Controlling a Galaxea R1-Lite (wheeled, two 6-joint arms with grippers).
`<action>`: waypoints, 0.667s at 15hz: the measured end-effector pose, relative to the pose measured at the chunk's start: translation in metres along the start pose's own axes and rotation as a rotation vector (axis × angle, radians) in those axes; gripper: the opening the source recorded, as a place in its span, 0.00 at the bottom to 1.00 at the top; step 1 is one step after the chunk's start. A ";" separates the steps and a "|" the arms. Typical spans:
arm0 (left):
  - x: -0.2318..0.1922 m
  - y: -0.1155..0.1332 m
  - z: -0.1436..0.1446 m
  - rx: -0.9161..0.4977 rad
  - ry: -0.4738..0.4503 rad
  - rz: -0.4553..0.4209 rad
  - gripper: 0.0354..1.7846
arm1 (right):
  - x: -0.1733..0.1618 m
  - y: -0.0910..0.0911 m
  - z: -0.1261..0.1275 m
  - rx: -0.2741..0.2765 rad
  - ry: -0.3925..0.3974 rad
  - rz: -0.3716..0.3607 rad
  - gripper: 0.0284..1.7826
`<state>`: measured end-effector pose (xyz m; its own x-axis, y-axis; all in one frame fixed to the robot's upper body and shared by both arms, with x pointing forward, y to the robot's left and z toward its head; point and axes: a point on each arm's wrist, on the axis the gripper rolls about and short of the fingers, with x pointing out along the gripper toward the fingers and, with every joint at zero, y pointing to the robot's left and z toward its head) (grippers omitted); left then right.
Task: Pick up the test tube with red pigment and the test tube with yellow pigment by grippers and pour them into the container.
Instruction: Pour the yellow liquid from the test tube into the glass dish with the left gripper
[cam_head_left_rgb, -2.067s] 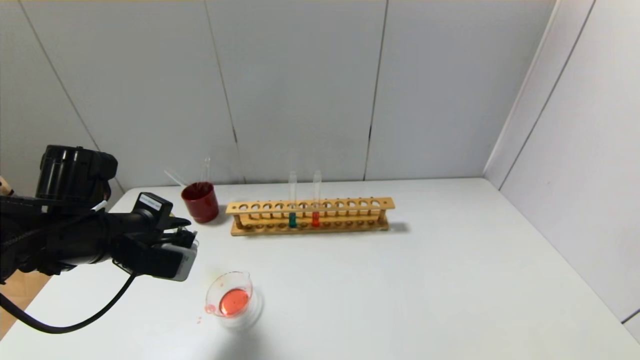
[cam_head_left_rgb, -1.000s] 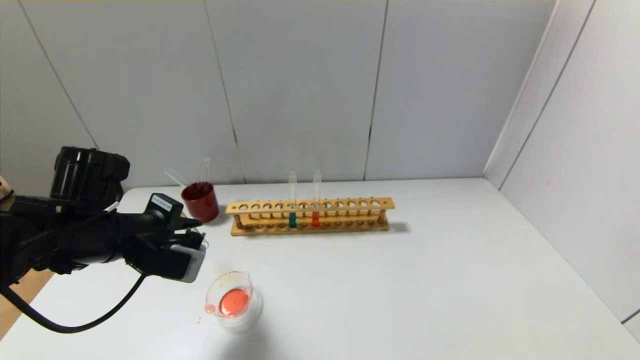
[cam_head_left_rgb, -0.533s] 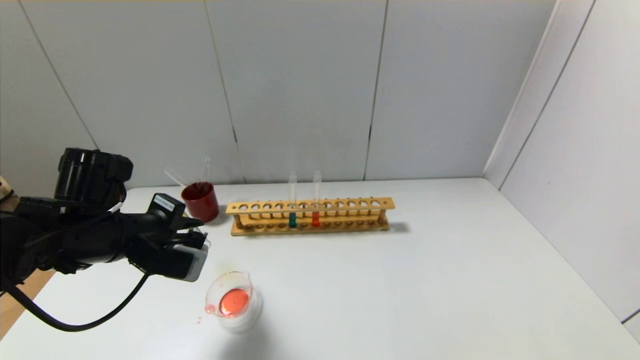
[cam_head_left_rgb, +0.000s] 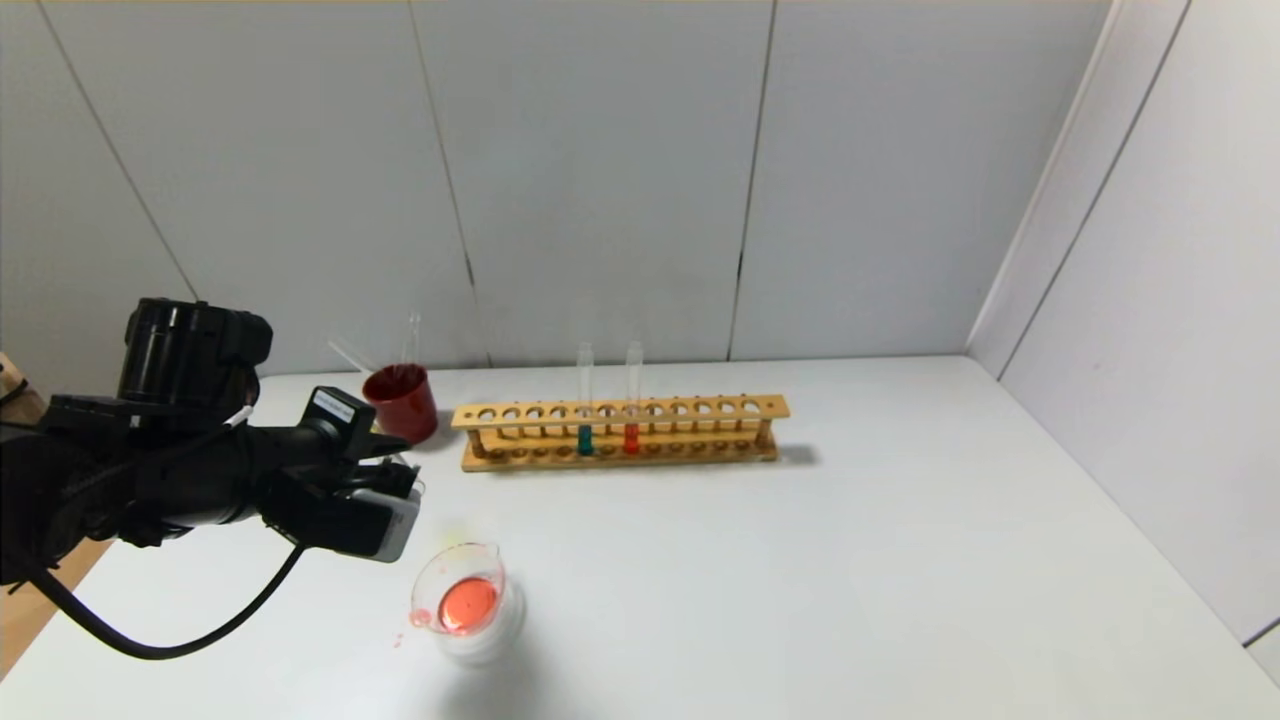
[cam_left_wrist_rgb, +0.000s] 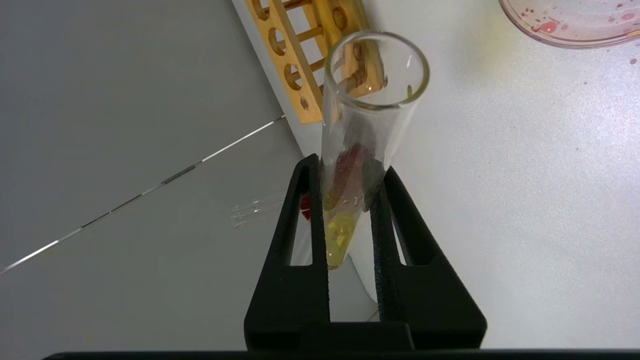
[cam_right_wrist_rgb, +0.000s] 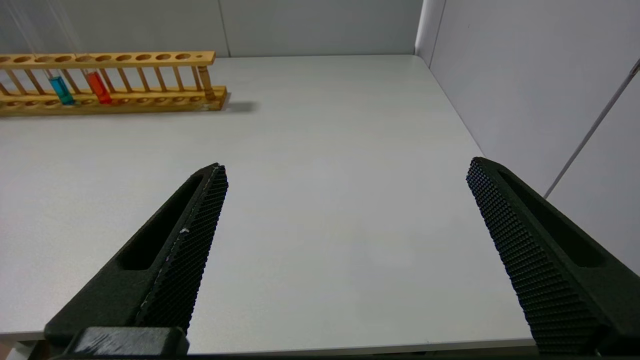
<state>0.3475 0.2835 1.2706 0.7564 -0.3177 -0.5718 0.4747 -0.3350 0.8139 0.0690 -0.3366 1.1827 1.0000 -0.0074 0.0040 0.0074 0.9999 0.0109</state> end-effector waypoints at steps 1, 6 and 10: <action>0.000 0.000 0.000 0.001 -0.001 -0.001 0.15 | 0.000 0.000 0.000 0.000 0.000 0.000 0.98; 0.001 0.000 0.004 0.009 -0.017 -0.003 0.15 | 0.000 0.000 0.000 0.000 0.000 0.000 0.98; 0.002 0.000 0.005 0.008 -0.020 -0.003 0.15 | 0.000 0.000 0.000 0.000 0.000 0.000 0.98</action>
<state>0.3464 0.2786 1.2690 0.7455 -0.3347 -0.5764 0.4732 -0.3432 0.8114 0.0690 -0.3366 1.1827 1.0000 -0.0079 0.0040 0.0078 0.9999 0.0109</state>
